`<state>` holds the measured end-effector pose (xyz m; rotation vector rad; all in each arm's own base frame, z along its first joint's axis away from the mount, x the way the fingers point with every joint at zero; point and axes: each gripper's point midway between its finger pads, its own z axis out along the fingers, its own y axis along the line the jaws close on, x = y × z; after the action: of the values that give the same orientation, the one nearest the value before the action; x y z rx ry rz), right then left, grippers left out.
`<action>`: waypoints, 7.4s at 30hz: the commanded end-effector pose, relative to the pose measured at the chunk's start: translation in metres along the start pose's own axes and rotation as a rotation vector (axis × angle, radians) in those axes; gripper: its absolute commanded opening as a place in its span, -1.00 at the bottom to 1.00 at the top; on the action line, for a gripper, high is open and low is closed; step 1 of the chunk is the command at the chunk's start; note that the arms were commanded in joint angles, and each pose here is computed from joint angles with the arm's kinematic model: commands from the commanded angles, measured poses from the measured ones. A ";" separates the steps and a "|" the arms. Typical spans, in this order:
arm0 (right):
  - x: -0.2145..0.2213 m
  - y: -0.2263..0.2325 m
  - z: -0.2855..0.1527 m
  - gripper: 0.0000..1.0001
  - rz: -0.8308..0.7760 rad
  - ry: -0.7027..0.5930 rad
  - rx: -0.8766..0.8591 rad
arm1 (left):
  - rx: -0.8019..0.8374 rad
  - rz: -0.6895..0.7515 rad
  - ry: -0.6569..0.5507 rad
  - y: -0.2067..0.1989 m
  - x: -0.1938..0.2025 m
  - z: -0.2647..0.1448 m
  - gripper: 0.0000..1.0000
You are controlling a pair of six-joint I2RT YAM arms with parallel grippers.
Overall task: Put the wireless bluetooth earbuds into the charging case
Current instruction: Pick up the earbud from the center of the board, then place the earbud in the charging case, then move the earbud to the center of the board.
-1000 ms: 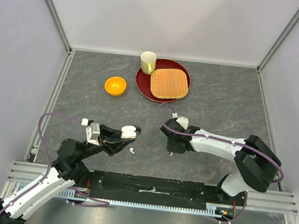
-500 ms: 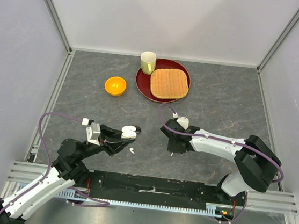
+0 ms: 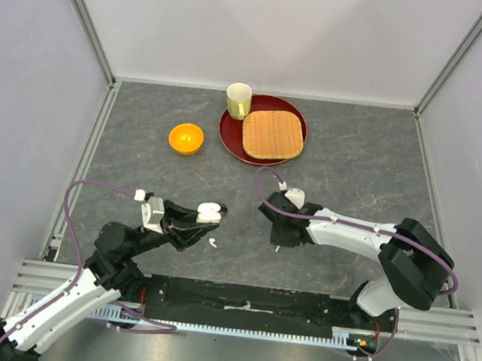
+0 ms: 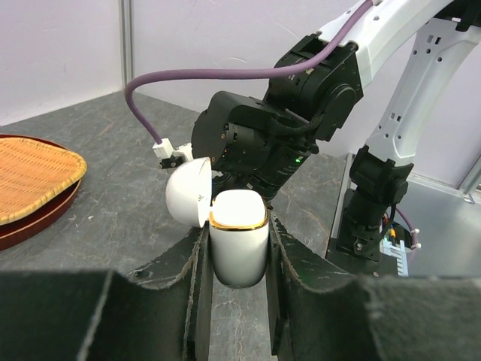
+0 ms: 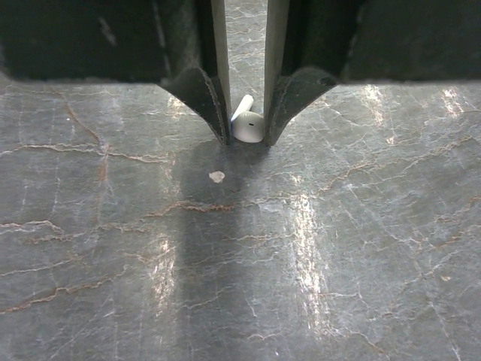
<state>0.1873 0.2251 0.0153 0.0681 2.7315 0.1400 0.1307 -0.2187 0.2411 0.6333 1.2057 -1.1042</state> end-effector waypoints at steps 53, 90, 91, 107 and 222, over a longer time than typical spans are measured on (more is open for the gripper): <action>-0.083 0.156 -0.307 -1.00 -0.220 -1.036 -0.751 | 0.143 0.082 -0.056 -0.015 -0.018 0.025 -0.95; -0.056 0.164 -0.268 -1.00 -0.370 -1.003 -0.670 | 0.159 0.104 -0.133 -0.023 -0.044 0.023 -0.96; -0.057 0.163 -0.268 -1.00 -0.366 -1.006 -0.665 | 0.163 0.105 -0.137 -0.024 -0.045 0.023 -0.95; -0.052 0.167 -0.265 -1.00 -0.421 -1.011 -0.664 | 0.151 0.099 -0.146 -0.021 -0.047 0.024 -0.95; 0.008 0.193 -0.033 0.02 -0.106 -0.040 -0.477 | -0.252 0.295 -0.228 0.018 -0.107 -0.036 -0.95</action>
<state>0.1623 0.3932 0.0476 -0.2599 2.6262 0.6638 0.1470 -0.1655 0.2977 0.4944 1.1048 -0.7855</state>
